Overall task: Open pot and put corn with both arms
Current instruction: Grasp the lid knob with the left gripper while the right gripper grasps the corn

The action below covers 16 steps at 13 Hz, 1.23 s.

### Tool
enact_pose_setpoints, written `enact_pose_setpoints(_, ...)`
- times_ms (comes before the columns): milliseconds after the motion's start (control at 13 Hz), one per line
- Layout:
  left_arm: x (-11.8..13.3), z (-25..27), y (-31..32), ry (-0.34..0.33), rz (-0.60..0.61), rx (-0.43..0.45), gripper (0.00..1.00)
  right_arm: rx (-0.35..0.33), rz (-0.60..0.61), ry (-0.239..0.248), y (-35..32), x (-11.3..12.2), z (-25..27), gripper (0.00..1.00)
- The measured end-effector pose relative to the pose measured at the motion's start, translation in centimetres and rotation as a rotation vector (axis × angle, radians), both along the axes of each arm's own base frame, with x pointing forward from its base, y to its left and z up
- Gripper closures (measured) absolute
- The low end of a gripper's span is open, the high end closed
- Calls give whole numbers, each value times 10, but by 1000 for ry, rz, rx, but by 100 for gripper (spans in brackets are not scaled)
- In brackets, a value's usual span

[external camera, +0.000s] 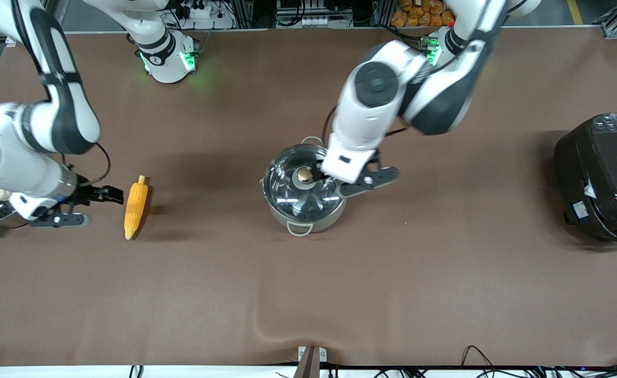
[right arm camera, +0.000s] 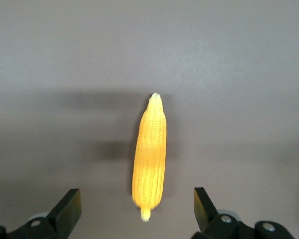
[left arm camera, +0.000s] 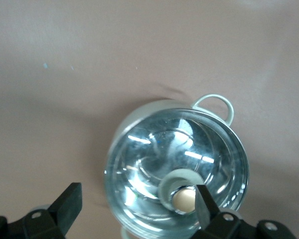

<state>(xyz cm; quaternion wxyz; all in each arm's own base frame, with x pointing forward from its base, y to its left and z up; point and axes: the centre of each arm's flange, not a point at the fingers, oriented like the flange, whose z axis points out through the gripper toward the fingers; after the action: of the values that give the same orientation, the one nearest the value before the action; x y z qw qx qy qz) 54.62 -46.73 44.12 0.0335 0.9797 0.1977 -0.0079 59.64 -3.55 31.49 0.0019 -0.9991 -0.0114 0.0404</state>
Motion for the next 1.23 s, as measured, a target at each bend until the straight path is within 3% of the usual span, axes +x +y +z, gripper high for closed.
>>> enact_pose_setpoints(231, -13, -42, -39, -8, 55, 43, 0, 8, -12, 38, -7, -1, -68, 0)
enact_pose_setpoints(538, -31, -51, -62, -6, 37, 51, 0, 15, -24, 74, -13, -5, -125, 0)
enact_pose_setpoints(923, -33, -79, -67, 13, 32, 75, 3, 20, -23, 73, -26, -5, -133, 55)
enact_pose_setpoints(1154, -34, -90, -71, 13, 34, 78, 7, 24, -11, 69, -25, -2, -128, 56)
enact_pose_setpoints(1231, -35, -93, -73, 14, 32, 79, 14, 30, -4, 80, -20, -1, -121, 56)
